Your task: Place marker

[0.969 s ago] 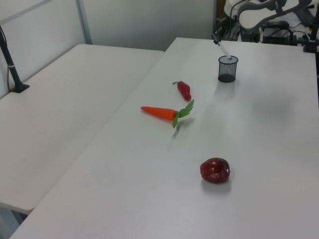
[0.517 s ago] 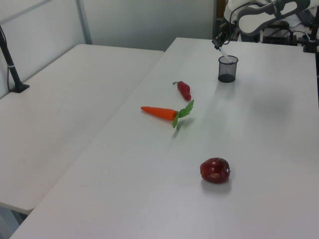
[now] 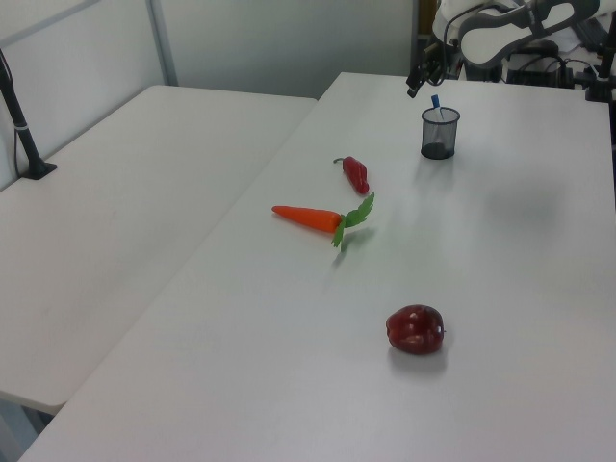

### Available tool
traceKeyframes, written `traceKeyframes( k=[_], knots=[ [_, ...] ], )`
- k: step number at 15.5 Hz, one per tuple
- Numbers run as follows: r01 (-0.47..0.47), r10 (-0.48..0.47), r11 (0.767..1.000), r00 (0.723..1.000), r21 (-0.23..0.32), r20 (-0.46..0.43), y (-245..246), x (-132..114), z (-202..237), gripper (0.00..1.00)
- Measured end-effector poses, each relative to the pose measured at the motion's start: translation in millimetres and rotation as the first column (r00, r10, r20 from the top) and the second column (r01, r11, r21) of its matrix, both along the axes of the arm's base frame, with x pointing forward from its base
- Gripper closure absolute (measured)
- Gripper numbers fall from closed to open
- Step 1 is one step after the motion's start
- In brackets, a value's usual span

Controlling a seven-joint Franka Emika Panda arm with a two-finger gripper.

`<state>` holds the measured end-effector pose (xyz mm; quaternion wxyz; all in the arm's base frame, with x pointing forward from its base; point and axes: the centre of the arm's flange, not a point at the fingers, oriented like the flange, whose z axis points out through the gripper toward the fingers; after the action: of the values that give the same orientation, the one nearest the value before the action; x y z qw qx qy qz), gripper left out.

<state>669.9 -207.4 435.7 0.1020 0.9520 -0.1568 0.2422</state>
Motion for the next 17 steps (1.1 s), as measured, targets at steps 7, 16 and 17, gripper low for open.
traceKeyframes(
  k=[7,16,17],
  knots=[
    [-0.097,0.097,0.995,0.995,0.006,0.009,74,9,43,0.00],
    [-0.287,0.300,0.954,0.908,0.087,-0.293,243,-46,128,0.00],
    [-0.299,0.320,0.948,0.892,0.114,-0.320,251,-57,135,0.00]
  ],
)
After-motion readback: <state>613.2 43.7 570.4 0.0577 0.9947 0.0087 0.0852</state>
